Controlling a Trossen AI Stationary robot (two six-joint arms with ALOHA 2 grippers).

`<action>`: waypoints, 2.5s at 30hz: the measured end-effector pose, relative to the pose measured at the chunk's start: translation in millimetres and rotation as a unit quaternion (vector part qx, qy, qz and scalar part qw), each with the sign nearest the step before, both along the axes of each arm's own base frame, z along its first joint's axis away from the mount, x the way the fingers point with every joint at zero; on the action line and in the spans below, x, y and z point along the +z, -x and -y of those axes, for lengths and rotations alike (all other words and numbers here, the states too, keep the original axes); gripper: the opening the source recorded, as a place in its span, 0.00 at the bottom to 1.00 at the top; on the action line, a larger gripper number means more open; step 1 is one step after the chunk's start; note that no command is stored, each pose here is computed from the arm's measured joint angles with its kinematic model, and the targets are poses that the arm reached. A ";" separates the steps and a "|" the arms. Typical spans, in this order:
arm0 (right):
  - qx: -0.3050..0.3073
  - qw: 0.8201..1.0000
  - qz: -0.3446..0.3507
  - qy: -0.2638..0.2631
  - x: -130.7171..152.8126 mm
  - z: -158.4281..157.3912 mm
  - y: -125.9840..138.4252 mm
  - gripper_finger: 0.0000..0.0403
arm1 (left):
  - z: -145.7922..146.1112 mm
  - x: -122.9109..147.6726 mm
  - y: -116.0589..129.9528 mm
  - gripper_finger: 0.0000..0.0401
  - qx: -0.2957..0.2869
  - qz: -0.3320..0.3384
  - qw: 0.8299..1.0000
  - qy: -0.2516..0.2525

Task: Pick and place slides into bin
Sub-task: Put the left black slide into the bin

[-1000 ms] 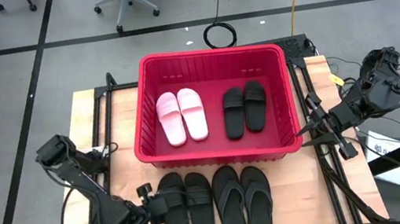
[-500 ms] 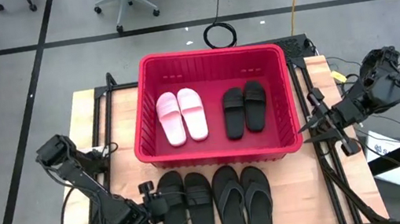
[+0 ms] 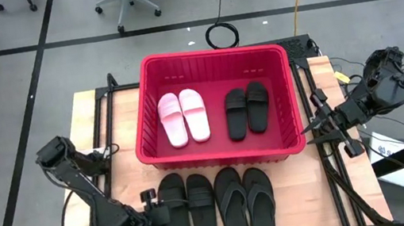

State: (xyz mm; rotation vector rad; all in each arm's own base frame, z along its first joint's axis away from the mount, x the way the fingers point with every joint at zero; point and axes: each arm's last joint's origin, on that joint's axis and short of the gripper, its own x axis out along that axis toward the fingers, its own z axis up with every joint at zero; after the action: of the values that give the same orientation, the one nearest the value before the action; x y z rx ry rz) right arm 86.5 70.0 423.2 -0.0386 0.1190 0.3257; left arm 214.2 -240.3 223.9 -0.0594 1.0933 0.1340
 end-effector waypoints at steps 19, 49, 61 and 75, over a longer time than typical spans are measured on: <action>0.000 1.000 0.003 0.002 0.4 1.1 1.1 0.29 | -2.4 -45.0 -1.5 0.34 -0.014 -0.098 0.987 -0.126; 0.000 1.000 0.002 0.001 0.4 1.2 1.1 0.29 | -28.7 -42.3 -3.8 0.18 0.074 -0.140 0.971 -0.179; 0.000 1.000 0.002 0.001 0.4 1.1 1.1 0.29 | -25.2 -19.9 -20.2 0.01 0.071 -0.162 0.977 -0.123; 0.000 1.000 0.002 0.002 0.3 1.3 1.2 0.29 | -20.3 94.2 -47.1 0.00 0.038 -0.089 0.993 -0.062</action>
State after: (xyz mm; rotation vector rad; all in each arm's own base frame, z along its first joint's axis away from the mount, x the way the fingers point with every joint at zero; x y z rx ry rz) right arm 85.3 68.8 423.5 -0.0435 0.1148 0.3260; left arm 261.3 -220.0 318.1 0.0228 1.2589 0.2788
